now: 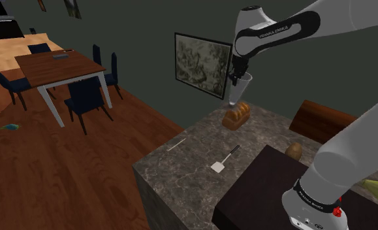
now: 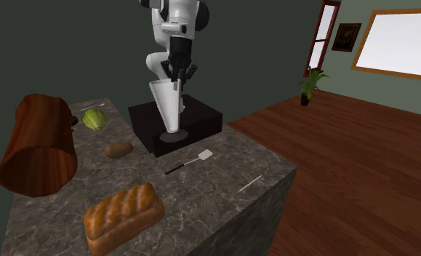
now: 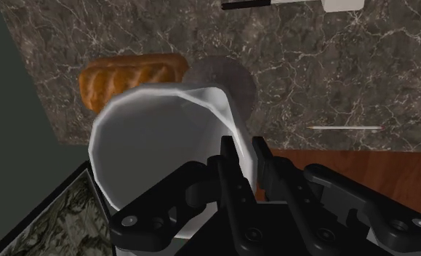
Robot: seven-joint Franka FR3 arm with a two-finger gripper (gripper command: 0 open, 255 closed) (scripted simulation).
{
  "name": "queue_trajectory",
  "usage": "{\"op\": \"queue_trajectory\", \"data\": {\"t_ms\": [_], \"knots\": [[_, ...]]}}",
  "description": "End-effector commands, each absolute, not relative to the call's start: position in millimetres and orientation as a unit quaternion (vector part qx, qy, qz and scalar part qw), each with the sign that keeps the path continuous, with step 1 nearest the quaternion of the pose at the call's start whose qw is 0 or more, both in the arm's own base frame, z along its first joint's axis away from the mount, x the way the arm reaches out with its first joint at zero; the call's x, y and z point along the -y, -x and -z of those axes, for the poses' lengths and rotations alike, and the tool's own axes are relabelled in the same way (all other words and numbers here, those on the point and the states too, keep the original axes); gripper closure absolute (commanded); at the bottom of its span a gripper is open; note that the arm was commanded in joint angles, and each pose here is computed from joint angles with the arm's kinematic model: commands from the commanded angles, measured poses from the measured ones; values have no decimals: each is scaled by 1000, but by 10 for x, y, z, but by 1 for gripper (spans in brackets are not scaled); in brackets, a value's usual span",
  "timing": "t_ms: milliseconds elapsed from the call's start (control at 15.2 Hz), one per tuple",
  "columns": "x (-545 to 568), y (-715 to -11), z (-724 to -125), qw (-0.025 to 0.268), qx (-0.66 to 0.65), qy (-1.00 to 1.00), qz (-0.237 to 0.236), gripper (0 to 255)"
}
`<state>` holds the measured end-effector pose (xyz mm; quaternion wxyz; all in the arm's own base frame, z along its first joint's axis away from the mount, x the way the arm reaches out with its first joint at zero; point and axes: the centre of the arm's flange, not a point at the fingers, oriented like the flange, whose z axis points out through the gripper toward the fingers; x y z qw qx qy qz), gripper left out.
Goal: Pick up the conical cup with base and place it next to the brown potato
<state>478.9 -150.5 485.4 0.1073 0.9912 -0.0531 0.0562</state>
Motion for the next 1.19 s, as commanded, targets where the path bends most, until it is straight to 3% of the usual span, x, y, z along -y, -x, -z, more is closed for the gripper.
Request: {"op": "queue_trajectory", "data": {"t_ms": [0, 1122], "knots": [[1601, -4537, -4852, 107, 53, -991, -57, 255], [2310, -2409, -4858, 107, 53, -991, -57, 255]]}}
